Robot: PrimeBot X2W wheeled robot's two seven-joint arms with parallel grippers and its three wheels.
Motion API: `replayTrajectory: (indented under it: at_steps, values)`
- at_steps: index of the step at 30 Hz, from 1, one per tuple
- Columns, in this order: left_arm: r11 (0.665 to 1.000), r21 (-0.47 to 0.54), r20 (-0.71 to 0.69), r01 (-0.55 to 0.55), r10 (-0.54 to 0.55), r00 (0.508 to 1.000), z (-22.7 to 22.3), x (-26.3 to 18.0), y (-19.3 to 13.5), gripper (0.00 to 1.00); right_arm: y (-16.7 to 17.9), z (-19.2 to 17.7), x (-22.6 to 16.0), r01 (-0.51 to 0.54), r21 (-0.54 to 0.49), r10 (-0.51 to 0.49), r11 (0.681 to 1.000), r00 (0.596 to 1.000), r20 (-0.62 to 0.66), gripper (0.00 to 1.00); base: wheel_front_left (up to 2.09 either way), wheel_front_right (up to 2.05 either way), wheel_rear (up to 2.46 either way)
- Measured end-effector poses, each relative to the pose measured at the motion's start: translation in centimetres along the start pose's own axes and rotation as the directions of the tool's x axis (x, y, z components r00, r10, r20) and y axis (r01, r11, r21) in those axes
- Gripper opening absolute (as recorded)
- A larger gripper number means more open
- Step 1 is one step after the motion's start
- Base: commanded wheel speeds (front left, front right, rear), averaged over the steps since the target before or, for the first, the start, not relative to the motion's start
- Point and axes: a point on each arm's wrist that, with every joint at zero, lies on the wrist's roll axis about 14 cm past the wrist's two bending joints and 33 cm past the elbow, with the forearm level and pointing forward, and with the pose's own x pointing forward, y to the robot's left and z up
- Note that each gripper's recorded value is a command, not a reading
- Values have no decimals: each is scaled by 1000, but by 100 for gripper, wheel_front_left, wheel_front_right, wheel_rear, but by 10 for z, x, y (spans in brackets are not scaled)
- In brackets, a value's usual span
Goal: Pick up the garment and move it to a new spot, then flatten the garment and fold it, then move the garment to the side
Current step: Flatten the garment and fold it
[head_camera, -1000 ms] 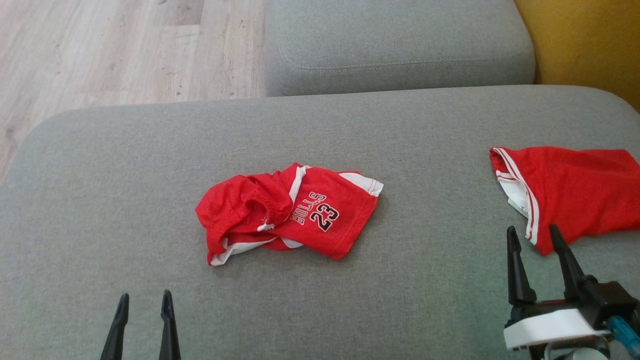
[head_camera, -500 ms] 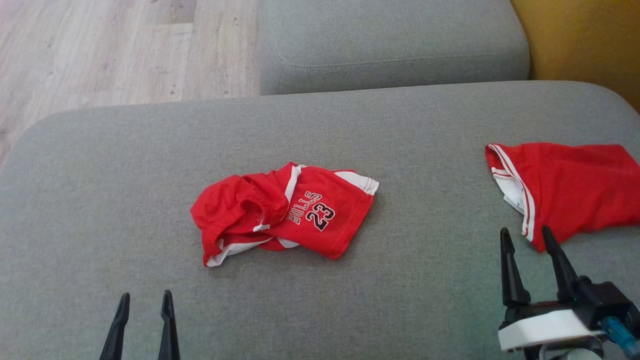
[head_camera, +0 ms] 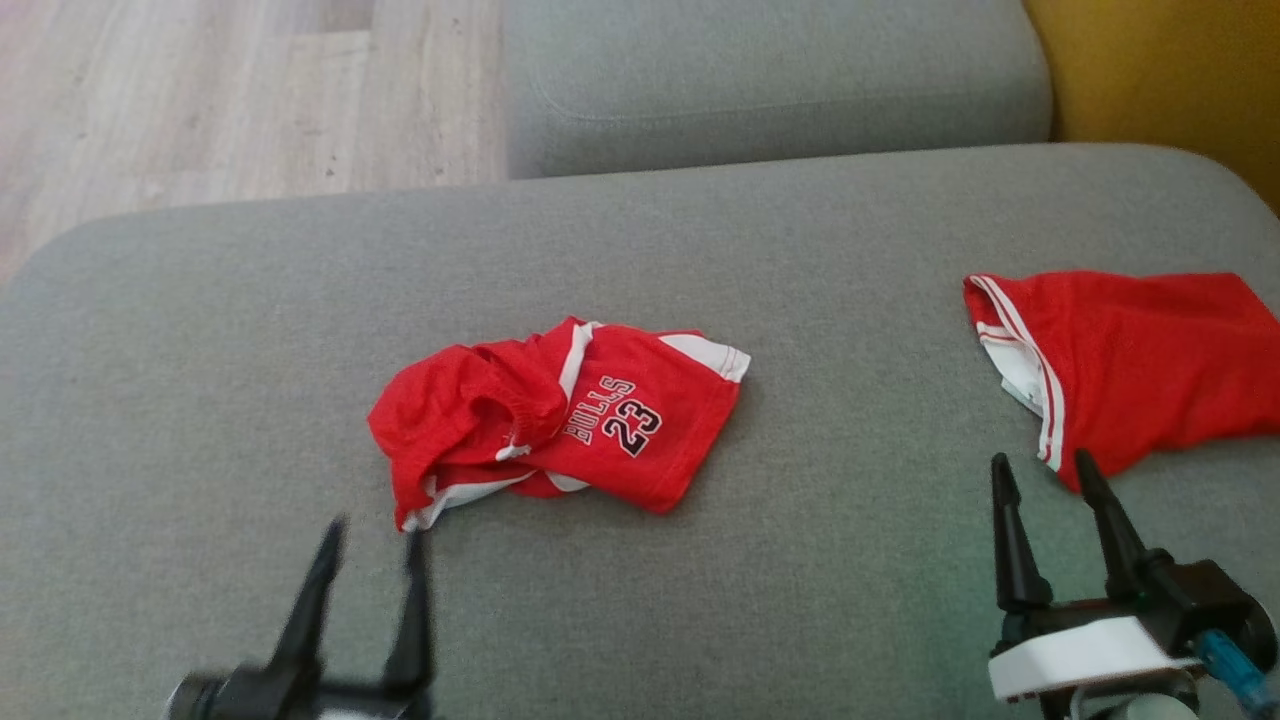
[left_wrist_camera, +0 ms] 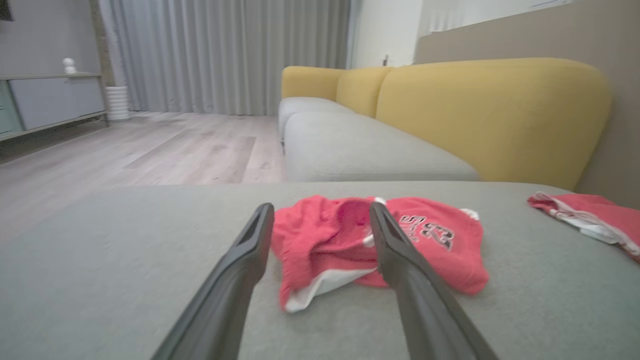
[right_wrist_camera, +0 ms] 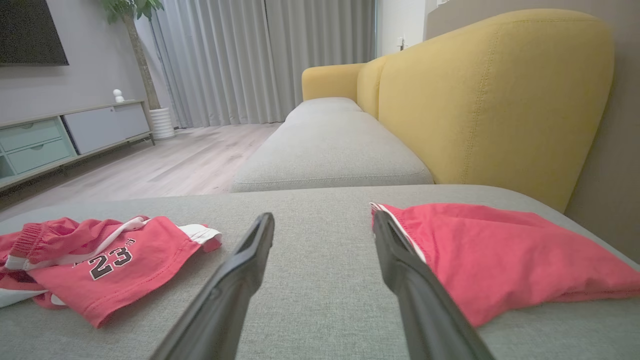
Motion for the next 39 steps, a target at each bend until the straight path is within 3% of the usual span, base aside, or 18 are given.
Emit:
replayTrajectory:
  at_steps: [4,8,23,24,25,26,27,34,39]
  values:
    - [994,1,16,111,-111,994,5,32,-32,100,2,-4,0,-5,2,5,1000,1000,-12,100,0,0,0]
    - [983,-6,-59,183,-183,981,-18,54,-53,100,0,-4,4,2,3,-2,1000,1000,-16,100,0,0,0]
    - [973,-40,-221,229,-232,947,-69,99,-70,100,-28,-10,2,94,-10,-94,996,995,-39,100,0,0,0]
    - [973,-45,-232,227,-232,945,-72,99,-70,84,-29,-11,2,96,-11,-97,995,994,-43,100,0,0,0]
    - [972,-50,-242,229,-234,942,-76,100,-70,43,-30,-12,2,98,-11,-98,995,994,-45,100,0,0,0]
    - [972,-56,-250,229,-236,939,-78,100,-70,14,-30,-12,2,99,-10,-100,995,994,-47,100,0,0,0]
    - [971,-57,-249,232,-239,939,-77,102,-71,0,-30,-13,2,100,-9,-101,995,994,-49,100,0,0,0]
    - [961,-93,-224,261,-276,935,-69,112,-82,0,-30,-9,7,95,-10,-95,995,995,-36,100,0,0,0]
    - [916,-256,-137,309,-351,926,-41,106,-114,0,-30,-3,5,99,-1,-99,995,995,-14,100,0,0,0]
